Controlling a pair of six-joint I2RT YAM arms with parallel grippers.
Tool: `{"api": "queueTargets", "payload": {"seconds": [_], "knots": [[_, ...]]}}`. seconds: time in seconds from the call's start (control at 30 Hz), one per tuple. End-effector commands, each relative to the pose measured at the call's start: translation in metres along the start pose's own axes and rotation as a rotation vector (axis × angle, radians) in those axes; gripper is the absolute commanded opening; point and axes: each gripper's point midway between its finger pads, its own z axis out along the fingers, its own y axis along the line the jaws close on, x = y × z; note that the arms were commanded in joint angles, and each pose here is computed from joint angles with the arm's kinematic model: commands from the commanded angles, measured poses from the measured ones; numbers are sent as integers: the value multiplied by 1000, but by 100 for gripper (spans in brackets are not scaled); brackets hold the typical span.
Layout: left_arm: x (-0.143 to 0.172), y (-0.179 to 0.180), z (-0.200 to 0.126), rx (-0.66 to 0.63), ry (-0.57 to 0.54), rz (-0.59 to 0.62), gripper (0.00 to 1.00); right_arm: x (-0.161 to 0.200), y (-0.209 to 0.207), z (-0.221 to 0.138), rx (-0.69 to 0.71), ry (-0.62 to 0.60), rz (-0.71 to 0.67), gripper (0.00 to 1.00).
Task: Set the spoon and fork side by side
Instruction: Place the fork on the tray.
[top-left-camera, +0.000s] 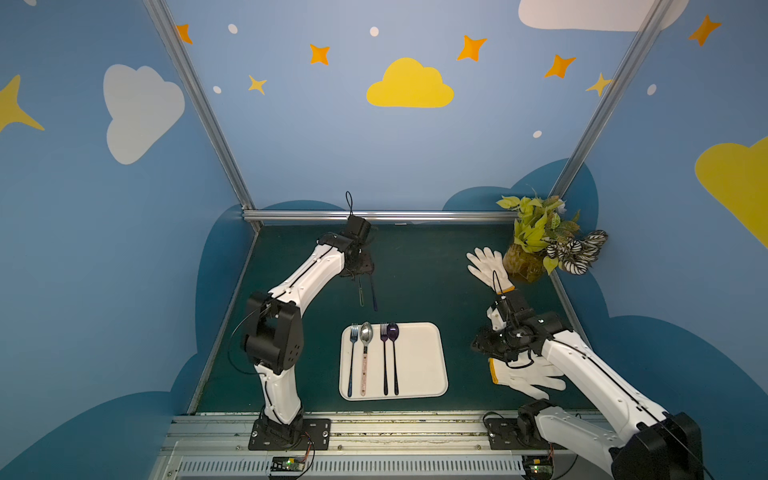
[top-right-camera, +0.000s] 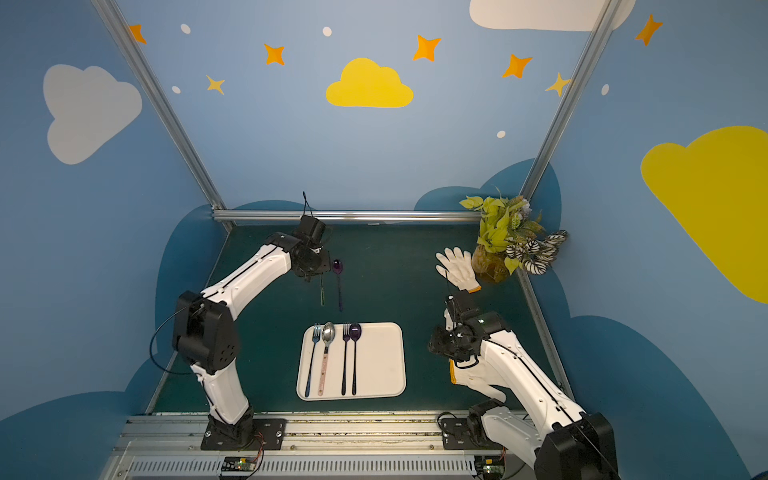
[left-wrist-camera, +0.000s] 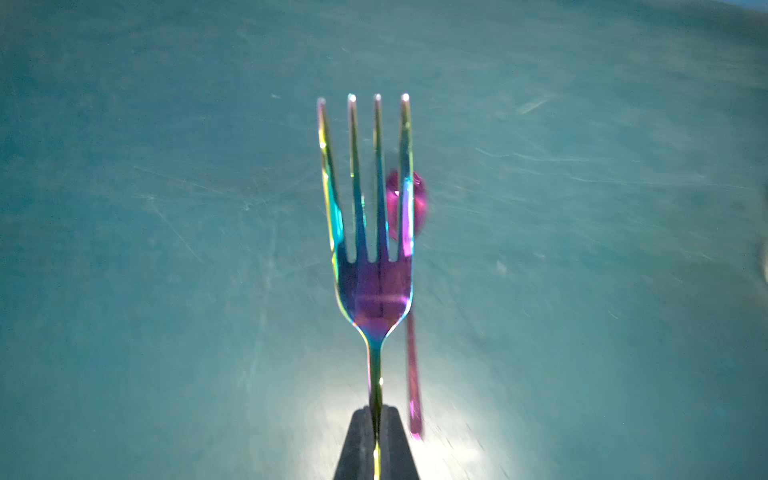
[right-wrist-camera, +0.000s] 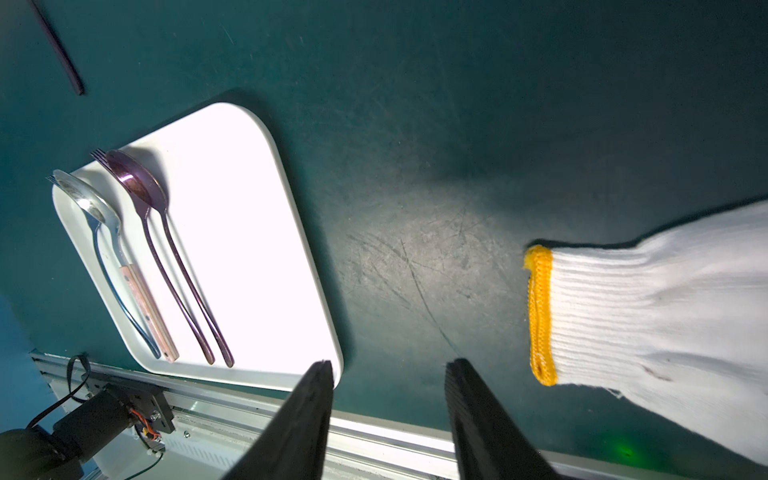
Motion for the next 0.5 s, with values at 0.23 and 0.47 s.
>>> {"api": "queueTargets", "payload": {"seconds": [0.23, 0.47], "knots": [[150, -57, -37, 68, 104, -63, 3, -8, 6, -8, -19, -32, -21, 49], [204, -102, -25, 78, 165, -45, 3, -1, 6, -8, -32, -15, -39, 49]]}}
